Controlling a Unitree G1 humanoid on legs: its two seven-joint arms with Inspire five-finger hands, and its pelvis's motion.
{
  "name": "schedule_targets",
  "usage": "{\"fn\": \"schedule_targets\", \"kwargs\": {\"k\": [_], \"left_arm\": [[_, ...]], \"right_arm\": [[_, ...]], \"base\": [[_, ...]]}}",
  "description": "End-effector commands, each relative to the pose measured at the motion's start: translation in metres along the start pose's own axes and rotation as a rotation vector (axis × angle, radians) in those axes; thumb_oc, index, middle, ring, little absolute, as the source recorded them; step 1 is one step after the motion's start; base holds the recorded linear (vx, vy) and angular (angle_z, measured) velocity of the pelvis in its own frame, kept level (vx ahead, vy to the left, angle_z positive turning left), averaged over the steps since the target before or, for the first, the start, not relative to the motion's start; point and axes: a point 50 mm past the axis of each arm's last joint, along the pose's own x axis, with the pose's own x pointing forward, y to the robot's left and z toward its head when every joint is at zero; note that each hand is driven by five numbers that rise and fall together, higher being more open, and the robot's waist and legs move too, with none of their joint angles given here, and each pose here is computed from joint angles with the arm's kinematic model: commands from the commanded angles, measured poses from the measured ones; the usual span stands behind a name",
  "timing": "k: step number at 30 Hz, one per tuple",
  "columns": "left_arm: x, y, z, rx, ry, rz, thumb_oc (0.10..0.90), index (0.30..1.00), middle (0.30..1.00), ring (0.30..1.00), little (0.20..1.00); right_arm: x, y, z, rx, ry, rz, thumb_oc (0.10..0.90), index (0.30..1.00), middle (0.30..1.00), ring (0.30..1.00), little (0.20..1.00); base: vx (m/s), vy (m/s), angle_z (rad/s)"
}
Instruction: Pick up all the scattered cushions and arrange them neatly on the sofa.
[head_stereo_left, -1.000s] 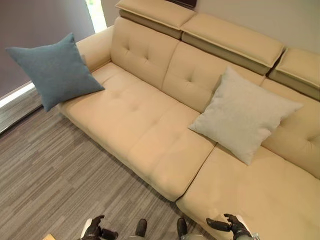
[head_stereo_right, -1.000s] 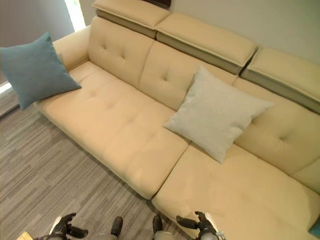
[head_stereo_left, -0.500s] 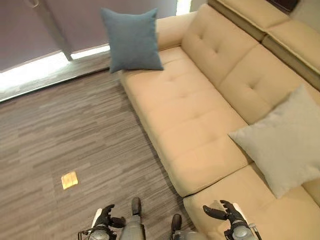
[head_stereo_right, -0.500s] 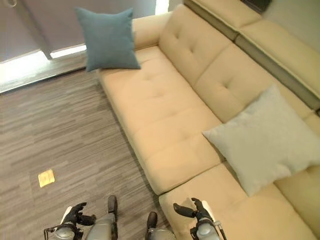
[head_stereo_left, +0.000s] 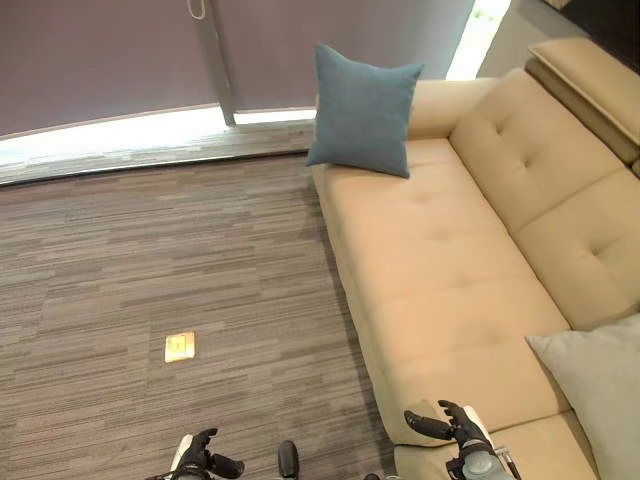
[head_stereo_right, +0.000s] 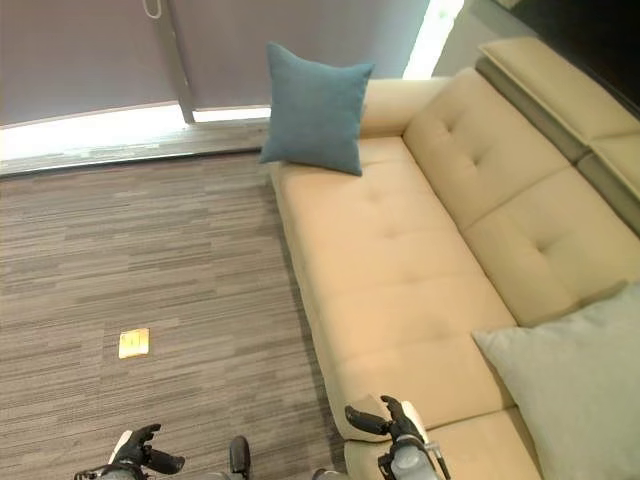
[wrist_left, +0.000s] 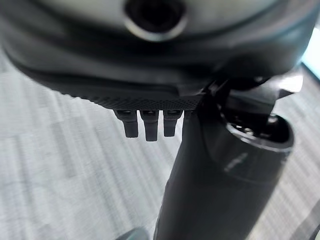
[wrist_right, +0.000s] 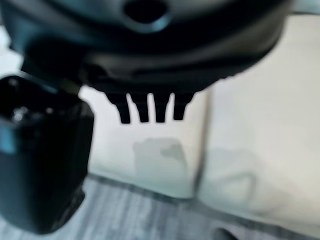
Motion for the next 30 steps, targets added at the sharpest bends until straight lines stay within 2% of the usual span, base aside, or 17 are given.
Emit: {"fn": "schedule_targets", "kwargs": {"k": [1, 7, 12, 17, 22, 30], "left_arm": [[0.002, 0.019, 0.008, 0.001, -0.058, 0.054, 0.8, 0.9, 0.9, 0.9, 0.9], [0.005, 0.015, 0.019, 0.015, -0.069, 0.029, 0.8, 0.9, 0.9, 0.9, 0.9], [0.002, 0.004, 0.007, 0.021, -0.034, -0.009, 0.8, 0.9, 0.9, 0.9, 0.9], [0.001, 0.002, 0.009, 0.005, -0.045, -0.019, 0.8, 0.9, 0.9, 0.9, 0.9], [0.001, 0.005, 0.011, -0.008, -0.055, -0.003, 0.8, 0.9, 0.9, 0.9, 0.9], [0.0, 0.001, 0.005, 0.044, -0.043, -0.021, 0.8, 0.9, 0.9, 0.9, 0.9]], "right_arm": [[0.001, -0.004, 0.006, -0.013, -0.036, -0.023, 0.8, 0.9, 0.9, 0.9, 0.9], [0.001, -0.007, -0.007, -0.013, 0.034, -0.03, 0.8, 0.9, 0.9, 0.9, 0.9], [-0.006, -0.003, -0.027, 0.019, 0.095, -0.024, 0.8, 0.9, 0.9, 0.9, 0.9], [-0.005, -0.004, -0.022, 0.032, 0.073, -0.023, 0.8, 0.9, 0.9, 0.9, 0.9], [-0.002, -0.01, -0.013, 0.019, 0.04, -0.033, 0.8, 0.9, 0.9, 0.9, 0.9], [0.0, -0.018, -0.014, 0.034, 0.05, -0.055, 0.8, 0.9, 0.9, 0.9, 0.9]], "base": [[0.28, 0.018, 0.41], [0.31, -0.039, 0.64], [0.32, -0.091, 0.78], [0.24, -0.104, 0.32], [0.23, -0.072, -0.27], [0.32, 0.131, -0.28]]}}
